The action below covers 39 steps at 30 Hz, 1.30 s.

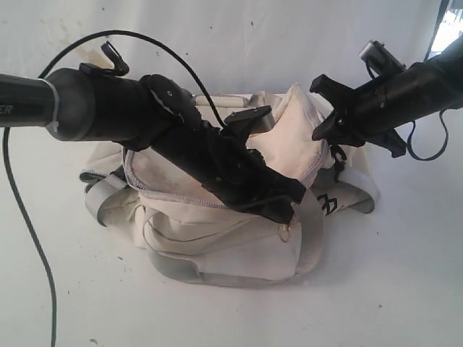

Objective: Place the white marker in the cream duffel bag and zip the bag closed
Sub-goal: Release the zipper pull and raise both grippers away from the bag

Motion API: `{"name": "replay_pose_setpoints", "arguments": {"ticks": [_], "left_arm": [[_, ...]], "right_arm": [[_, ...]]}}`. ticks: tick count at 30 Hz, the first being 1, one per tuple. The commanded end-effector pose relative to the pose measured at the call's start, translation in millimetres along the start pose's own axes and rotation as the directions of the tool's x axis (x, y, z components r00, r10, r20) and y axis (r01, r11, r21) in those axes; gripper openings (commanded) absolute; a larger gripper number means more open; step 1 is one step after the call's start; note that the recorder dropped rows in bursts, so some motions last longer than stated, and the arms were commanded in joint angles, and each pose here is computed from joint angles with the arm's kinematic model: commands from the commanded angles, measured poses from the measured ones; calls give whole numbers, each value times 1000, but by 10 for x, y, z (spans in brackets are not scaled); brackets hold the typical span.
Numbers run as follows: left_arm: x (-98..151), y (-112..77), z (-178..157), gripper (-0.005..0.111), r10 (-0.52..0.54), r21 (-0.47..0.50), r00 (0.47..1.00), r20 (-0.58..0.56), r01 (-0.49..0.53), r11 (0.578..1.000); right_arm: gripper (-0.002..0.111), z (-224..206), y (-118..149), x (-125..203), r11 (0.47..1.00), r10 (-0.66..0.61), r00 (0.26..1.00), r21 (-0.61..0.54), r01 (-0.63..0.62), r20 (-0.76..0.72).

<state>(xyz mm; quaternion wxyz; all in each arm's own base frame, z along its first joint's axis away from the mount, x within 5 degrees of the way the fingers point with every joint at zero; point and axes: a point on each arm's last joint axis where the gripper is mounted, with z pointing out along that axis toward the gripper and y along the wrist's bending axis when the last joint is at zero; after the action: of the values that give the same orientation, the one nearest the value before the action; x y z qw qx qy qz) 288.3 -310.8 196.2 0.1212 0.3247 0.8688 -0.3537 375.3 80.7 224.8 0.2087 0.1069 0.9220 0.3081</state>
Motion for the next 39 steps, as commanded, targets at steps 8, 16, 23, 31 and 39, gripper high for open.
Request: {"name": "replay_pose_setpoints", "arguments": {"ticks": [8, 16, 23, 31, 39], "left_arm": [[189, -182, -411, 0, 117, -41, 962, -246, -131, 990], [239, -19, -675, 0, 54, -181, 944, -326, -118, 976], [239, 273, -1027, 0, -39, -216, 948, -317, -32, 976], [271, 665, -1584, 0, -151, -314, 962, -226, 75, 946], [357, 1037, -1946, 0, -283, -512, 950, -131, 180, 840]], "right_arm": [[0, -20, -49, -39, 986, -164, 986, 35, 164, 27], [0, -26, -92, -52, 974, -216, 976, 80, 213, 27], [0, -79, -219, -107, 957, -262, 965, 140, 256, 27], [0, -275, -562, -283, 944, -252, 965, 237, 228, 76], [0, -311, -642, -337, 883, -376, 924, 328, 335, 69]]}}
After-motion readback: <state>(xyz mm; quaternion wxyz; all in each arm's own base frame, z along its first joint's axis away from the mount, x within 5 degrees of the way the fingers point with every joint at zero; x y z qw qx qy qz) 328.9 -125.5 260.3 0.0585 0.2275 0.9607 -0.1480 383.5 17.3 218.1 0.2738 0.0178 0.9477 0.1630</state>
